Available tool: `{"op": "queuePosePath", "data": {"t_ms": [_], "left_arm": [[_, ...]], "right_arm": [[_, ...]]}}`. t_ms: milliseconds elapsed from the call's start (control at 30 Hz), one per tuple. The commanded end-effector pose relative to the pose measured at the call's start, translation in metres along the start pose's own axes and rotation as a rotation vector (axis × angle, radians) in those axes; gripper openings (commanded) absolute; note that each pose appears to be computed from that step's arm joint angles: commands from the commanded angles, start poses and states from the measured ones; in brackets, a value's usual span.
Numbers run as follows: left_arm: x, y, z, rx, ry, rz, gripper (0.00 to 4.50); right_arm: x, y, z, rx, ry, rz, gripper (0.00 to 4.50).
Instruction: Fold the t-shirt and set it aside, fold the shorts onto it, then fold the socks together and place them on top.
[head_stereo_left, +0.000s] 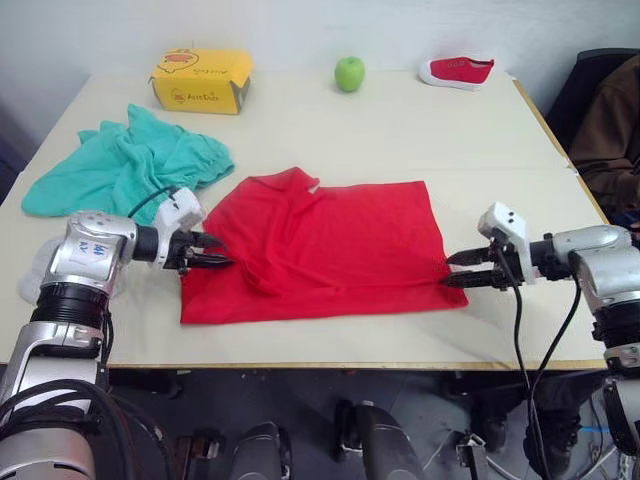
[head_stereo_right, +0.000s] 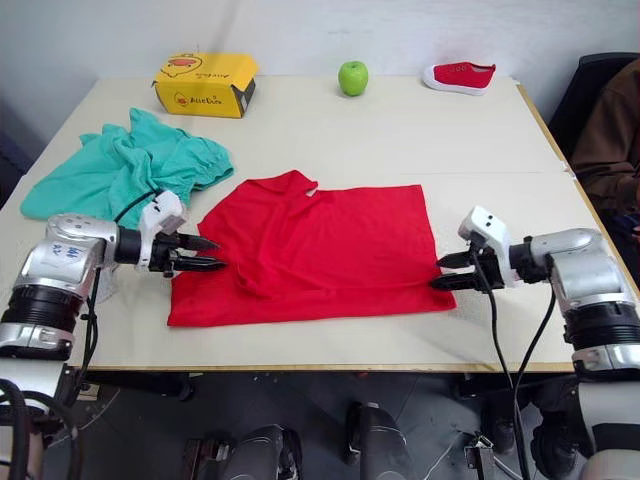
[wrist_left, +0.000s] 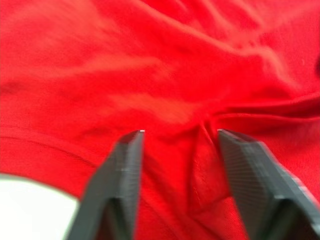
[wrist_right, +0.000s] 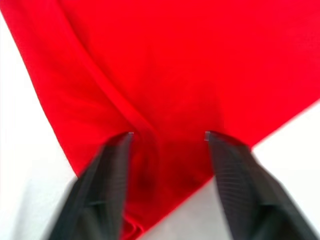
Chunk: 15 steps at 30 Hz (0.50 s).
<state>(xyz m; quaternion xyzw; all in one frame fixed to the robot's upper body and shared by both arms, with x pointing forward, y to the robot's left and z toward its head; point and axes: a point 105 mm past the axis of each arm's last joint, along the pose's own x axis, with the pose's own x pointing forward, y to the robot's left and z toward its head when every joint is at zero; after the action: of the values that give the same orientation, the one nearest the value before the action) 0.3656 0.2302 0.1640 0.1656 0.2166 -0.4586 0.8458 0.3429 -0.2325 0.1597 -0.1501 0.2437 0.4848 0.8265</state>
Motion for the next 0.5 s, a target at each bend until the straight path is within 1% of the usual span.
{"op": "queuePosePath", "data": {"t_ms": [33,67,100,167,200,233,267,333,433,500], "left_arm": [[-0.031,-0.013,0.035,0.064,-0.101,-0.028,3.85],[-0.032,-0.021,0.036,0.066,-0.101,-0.054,4.16],[-0.031,-0.032,0.038,0.074,-0.112,-0.087,4.46],[-0.028,-0.053,0.041,0.080,-0.138,-0.148,4.49],[-0.027,-0.060,0.042,0.080,-0.148,-0.163,4.50],[-0.024,-0.068,0.041,0.088,-0.151,-0.186,4.50],[-0.021,-0.075,0.038,0.084,-0.150,-0.208,4.31],[-0.015,-0.088,0.030,0.070,-0.141,-0.258,3.89],[-0.009,-0.112,0.009,0.058,-0.063,-0.376,2.92],[0.000,-0.120,-0.006,0.072,-0.010,-0.405,2.23]], "right_arm": [[-0.020,0.011,0.045,-0.103,-0.131,-0.025,4.12],[-0.017,0.019,0.050,-0.111,-0.154,-0.008,4.44],[-0.012,0.030,0.055,-0.109,-0.180,0.020,4.49],[-0.001,0.052,0.064,-0.104,-0.231,0.065,4.49],[0.003,0.058,0.066,-0.097,-0.247,0.076,4.31],[0.010,0.066,0.069,-0.091,-0.263,0.087,4.02],[0.016,0.076,0.069,-0.084,-0.270,0.109,3.80],[0.028,0.092,0.065,-0.083,-0.268,0.150,3.08],[0.043,0.100,0.051,-0.076,-0.232,0.152,2.04],[0.052,0.099,0.035,-0.100,-0.180,0.128,1.29]]}}
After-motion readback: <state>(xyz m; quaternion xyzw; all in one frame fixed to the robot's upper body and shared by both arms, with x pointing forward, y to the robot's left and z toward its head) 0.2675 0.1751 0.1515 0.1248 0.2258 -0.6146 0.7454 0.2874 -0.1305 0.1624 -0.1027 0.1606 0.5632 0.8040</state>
